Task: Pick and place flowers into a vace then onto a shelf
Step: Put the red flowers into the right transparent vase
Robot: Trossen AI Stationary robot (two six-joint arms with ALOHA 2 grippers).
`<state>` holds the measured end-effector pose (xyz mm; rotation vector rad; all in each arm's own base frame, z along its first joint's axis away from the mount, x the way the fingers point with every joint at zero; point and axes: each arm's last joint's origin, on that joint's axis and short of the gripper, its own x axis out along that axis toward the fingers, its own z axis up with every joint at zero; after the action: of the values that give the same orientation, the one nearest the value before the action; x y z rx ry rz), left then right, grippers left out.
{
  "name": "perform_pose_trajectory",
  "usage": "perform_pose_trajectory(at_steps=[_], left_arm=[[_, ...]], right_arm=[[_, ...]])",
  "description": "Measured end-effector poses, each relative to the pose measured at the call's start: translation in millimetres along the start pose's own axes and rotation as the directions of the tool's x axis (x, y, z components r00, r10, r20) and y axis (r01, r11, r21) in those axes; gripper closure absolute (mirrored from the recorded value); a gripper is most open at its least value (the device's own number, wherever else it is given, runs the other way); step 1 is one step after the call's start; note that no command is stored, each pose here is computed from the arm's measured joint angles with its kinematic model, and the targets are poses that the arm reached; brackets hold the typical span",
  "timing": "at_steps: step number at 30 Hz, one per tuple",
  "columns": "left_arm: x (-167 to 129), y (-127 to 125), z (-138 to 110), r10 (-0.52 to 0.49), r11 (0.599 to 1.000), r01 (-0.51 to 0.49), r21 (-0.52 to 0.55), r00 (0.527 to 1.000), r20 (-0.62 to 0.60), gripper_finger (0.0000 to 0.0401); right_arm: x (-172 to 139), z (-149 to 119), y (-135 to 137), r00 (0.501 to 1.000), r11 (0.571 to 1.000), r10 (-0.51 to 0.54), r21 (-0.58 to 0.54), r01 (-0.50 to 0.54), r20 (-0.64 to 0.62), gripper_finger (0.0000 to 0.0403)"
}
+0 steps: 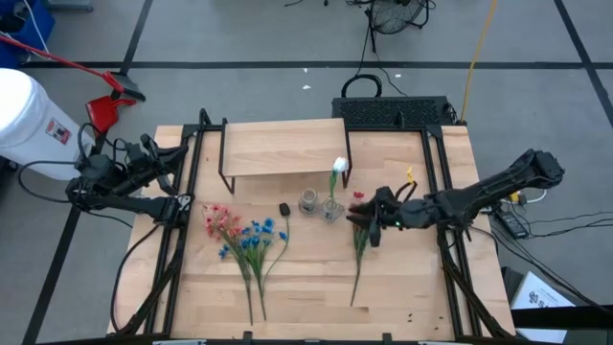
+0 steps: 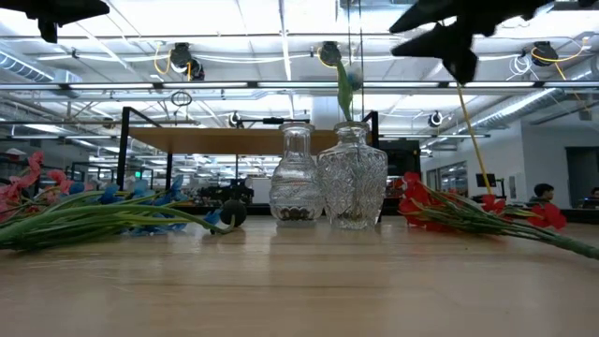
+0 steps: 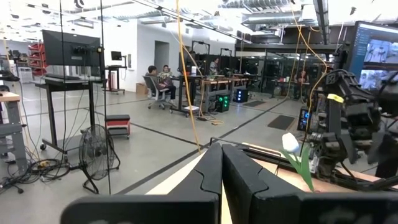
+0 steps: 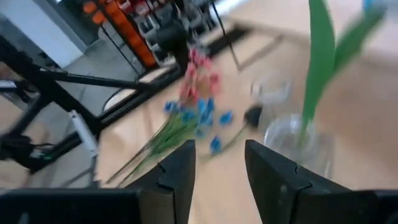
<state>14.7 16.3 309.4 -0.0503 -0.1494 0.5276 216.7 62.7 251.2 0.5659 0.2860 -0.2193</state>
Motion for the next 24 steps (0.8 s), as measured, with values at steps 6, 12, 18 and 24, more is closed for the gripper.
perform_pose_trajectory(at_steps=[6,12,18,24], left_arm=[[0.0,0.0,0.1,0.000,1.000,0.000,0.000,1.000,0.000,0.0391],[-0.1,0.1,0.1,0.000,1.000,0.000,0.000,1.000,0.000,0.0391],[0.0,0.0,0.1,0.000,1.000,0.000,0.000,1.000,0.000,0.0391],[-0.1,0.1,0.1,0.000,1.000,0.000,0.000,1.000,0.000,0.0391]], right_arm=[[-3.1,-20.5,-1.1,0.975,0.926,0.020,0.372,0.065,-0.220,0.0273],[3.4,-41.7,-2.8,0.866,0.762,0.103,0.598,0.247,-0.489,0.0273],[11.5,-59.8,-1.2,0.821,0.686,0.077,0.627,0.368,-0.566,0.0273],[21.3,-79.3,7.2,0.770,0.627,0.127,0.652,0.426,-0.625,0.0273]])
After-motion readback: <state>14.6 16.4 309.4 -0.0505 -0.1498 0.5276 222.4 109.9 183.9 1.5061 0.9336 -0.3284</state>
